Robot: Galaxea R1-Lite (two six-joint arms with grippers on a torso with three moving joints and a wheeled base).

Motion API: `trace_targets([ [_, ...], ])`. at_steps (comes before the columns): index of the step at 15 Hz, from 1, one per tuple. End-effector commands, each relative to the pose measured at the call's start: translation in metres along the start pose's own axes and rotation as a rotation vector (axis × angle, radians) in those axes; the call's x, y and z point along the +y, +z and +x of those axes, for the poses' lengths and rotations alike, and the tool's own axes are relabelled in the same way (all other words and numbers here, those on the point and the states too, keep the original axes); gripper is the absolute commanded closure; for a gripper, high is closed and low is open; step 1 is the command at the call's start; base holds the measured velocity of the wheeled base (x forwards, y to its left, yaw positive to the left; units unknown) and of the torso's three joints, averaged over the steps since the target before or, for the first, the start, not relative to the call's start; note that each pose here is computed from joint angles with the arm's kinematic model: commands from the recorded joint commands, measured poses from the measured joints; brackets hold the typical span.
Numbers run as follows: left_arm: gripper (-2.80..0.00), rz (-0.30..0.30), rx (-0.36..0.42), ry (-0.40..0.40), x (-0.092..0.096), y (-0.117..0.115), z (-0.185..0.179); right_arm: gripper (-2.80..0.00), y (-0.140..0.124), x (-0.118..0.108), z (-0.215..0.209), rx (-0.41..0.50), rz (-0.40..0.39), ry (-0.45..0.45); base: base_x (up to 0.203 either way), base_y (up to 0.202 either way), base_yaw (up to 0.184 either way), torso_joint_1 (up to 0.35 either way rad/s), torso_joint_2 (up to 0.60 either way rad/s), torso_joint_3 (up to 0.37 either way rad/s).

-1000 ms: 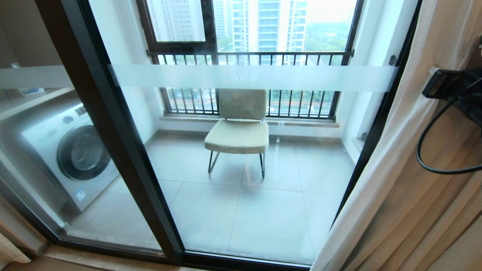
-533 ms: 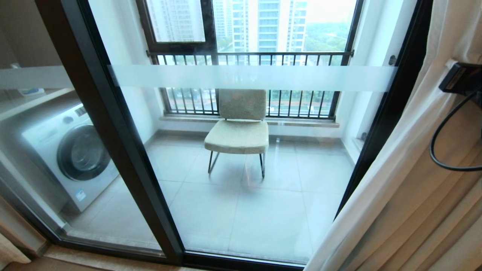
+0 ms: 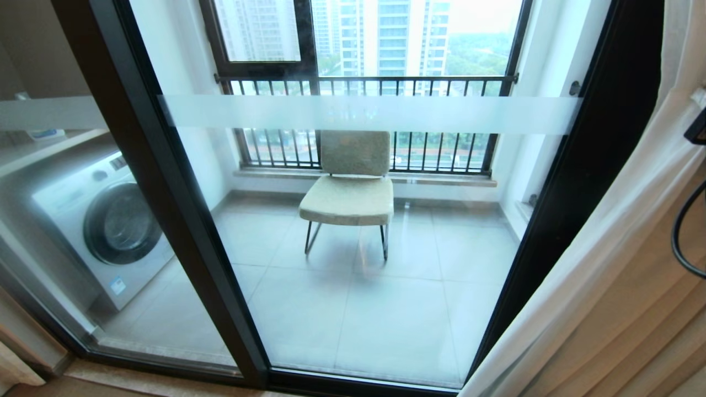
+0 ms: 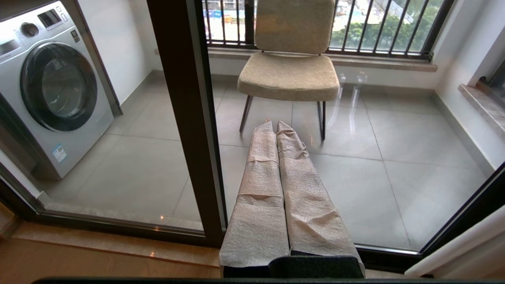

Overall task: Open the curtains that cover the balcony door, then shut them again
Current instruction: Pull the inner curtains open on both sides

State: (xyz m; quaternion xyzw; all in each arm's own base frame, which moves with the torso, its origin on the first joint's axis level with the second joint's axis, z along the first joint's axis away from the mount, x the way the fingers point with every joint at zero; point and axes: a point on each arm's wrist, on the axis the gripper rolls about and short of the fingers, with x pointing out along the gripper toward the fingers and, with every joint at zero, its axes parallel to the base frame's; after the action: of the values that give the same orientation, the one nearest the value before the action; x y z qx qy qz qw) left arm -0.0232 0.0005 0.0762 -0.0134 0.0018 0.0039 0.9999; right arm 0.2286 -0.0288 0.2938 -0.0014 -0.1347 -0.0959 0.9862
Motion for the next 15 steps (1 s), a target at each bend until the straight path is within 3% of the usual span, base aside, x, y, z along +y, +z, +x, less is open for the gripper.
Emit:
trace_targets([
  [1,0.0,-0.001,-0.001,0.0,0.0,0.0,0.0,0.0,0.011,-0.002,-0.023,-0.024,0.002,-0.001,0.0,0.0,0.0,0.0,0.0,0.0],
  [7,0.0,-0.001,-0.001,0.0,0.0,0.0,0.0,0.0,0.021,-0.005,-0.048,-0.008,-0.001,-0.013,0.0,0.0,0.0,0.0,0.0,0.0],
  [15,0.0,-0.001,-0.001,0.001,0.0,0.0,0.0,0.0,0.031,-0.022,-0.063,0.003,-0.027,-0.103,0.0,0.0,0.0,0.0,0.0,0.0],
])
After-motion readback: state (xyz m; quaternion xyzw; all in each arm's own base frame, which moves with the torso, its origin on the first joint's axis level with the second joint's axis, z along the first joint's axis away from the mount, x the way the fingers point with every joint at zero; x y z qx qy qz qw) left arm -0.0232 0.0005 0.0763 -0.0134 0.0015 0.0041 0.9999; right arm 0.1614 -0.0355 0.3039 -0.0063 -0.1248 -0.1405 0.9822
